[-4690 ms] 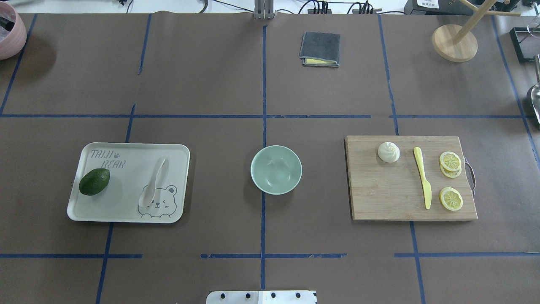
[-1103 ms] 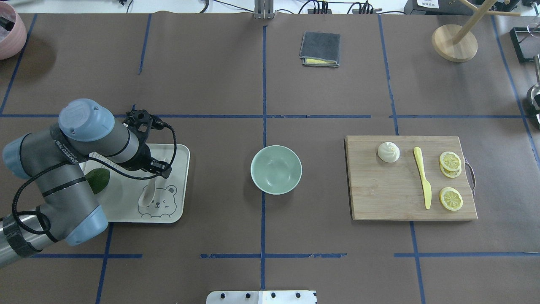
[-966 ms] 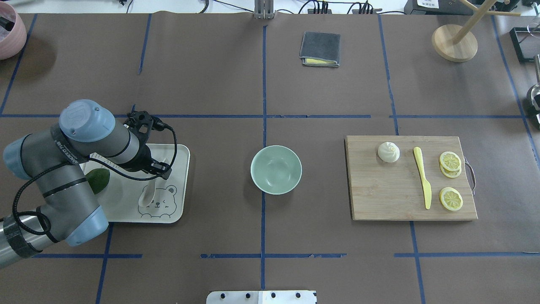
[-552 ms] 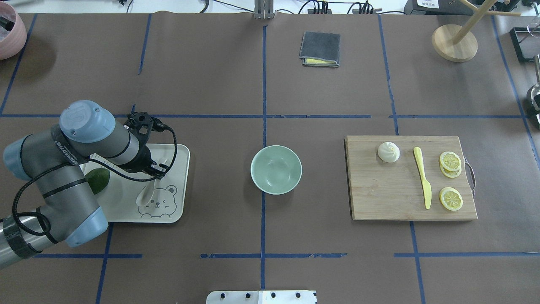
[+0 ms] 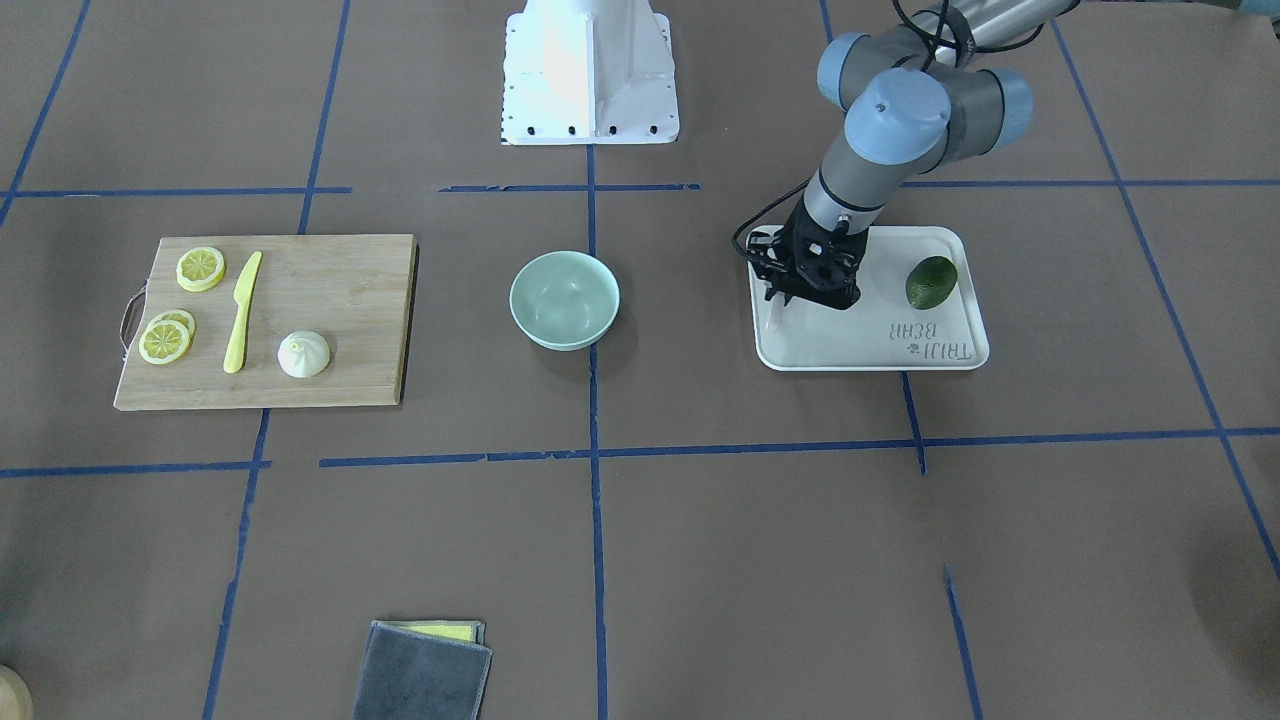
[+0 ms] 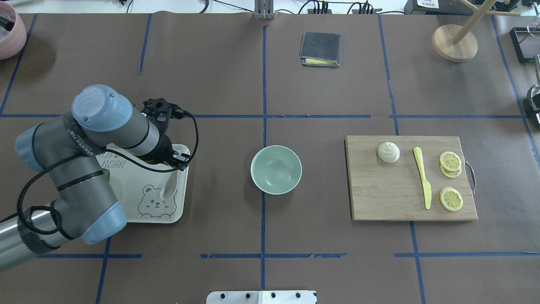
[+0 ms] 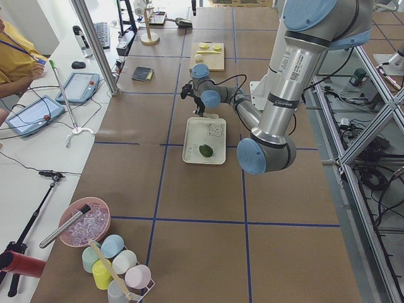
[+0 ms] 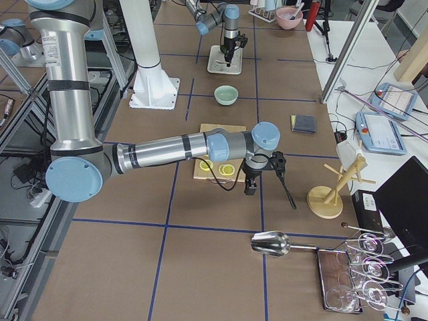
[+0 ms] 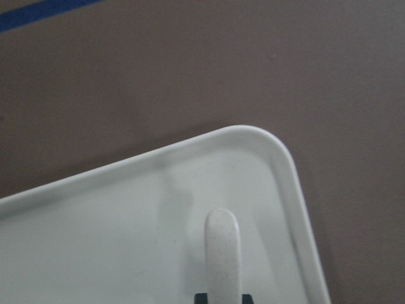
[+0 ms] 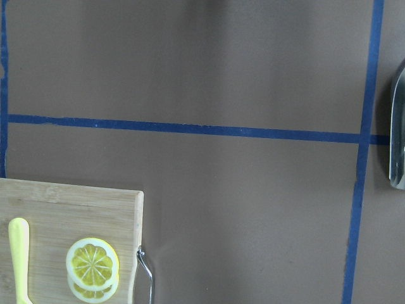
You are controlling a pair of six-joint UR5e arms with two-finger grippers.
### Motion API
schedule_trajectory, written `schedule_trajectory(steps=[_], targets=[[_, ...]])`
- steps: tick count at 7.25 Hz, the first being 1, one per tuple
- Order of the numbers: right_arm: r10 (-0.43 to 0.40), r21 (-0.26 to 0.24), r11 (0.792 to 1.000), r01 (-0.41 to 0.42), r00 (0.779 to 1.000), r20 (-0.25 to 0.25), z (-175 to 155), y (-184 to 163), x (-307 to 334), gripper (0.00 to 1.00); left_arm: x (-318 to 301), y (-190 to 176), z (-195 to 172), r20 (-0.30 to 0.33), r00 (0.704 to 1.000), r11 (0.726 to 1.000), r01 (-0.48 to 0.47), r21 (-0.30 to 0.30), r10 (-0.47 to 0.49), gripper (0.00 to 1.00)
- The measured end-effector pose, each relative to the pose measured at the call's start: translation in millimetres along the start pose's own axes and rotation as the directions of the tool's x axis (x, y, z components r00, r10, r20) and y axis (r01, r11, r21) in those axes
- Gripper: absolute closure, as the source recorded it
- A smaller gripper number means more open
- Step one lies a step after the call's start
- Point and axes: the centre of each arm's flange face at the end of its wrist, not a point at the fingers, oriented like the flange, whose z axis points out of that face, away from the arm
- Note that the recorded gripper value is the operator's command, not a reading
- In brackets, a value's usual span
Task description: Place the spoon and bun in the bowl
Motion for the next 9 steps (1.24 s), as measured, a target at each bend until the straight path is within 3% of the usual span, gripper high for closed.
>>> schedule_trajectory(steps=[2,3,4,6,8,9], targets=[[-0.010,0.000,1.000,0.010,1.000,0.002,0,-3,-6,0.00,101,-41,-2,-0.069,0.985,0.987,0.162,0.020,-0.161,1.00],[-0.012,-0.001,1.000,0.012,1.000,0.002,1,-4,-8,0.00,148,-58,-3,-0.089,0.962,0.964,0.261,0.045,-0.256,1.00],[-0.013,0.000,1.000,0.013,1.000,0.003,0,-4,-9,0.00,179,-67,-3,-0.103,0.932,0.931,0.355,0.083,-0.346,1.00],[-0.015,-0.001,1.000,0.015,1.000,0.003,1,-5,-10,0.00,181,-69,11,-0.092,0.877,0.860,0.480,0.172,-0.471,1.00],[-0.016,-0.003,1.000,0.016,1.000,0.003,2,-5,-11,0.00,158,-61,26,-0.067,0.861,0.833,0.506,0.224,-0.505,0.28],[-0.018,-0.003,1.000,0.018,1.000,0.003,2,-5,-11,0.00,156,-58,25,-0.068,0.861,0.832,0.505,0.230,-0.504,0.22]])
